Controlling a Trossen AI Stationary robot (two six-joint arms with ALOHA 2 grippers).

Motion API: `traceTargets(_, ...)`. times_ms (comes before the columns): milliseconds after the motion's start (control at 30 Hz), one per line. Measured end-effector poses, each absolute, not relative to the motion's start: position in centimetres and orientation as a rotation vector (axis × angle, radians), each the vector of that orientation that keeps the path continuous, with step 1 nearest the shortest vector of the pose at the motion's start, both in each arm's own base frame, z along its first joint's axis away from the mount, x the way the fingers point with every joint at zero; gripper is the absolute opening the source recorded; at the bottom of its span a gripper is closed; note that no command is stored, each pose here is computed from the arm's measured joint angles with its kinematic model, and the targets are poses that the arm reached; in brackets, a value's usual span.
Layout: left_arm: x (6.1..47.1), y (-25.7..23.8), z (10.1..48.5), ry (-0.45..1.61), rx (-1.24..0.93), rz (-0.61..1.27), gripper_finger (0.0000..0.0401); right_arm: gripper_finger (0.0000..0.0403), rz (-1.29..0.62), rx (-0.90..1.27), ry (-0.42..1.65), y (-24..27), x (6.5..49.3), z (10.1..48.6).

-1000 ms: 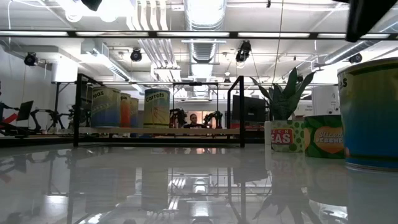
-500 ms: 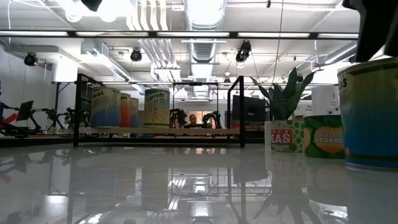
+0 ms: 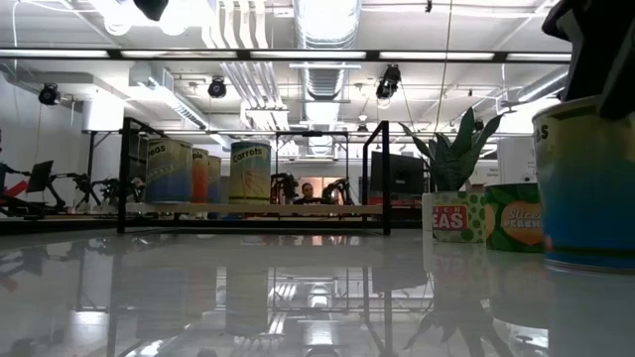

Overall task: Pick and place cans onto a shelf
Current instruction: Put the canned cherries on the shelf

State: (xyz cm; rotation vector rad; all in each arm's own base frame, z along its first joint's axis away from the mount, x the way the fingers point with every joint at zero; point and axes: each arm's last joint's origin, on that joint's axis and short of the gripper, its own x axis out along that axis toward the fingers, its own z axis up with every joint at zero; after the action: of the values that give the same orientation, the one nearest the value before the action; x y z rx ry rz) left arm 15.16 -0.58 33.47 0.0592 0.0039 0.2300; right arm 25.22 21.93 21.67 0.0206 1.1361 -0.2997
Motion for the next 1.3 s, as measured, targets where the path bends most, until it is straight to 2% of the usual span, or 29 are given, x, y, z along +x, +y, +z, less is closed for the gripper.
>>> traceTargets(367, 15.2, -0.6, 33.5, -0.004, 0.058, 0.23, 0.0, 0.002, -0.278, 0.032, 1.073, 21.9, 25.1, 19.5)
traceTargets(500, 15.2, -0.6, 33.5, -0.004, 0.058, 0.23, 0.0, 0.0009, -0.276, 0.034, 1.06, 22.0, 25.1, 19.2)
traceTargets(1000, 15.2, -0.6, 33.6, -0.011, 0.057, 0.23, 0.0, 0.0006, -0.262, 0.084, 0.975, 21.4, 24.2, 22.0)
traceTargets(1300, 15.2, -0.6, 33.6, -0.012, 0.057, 0.23, 0.0, 0.0006, -0.269, 0.084, 0.941, 21.4, 24.2, 22.4)
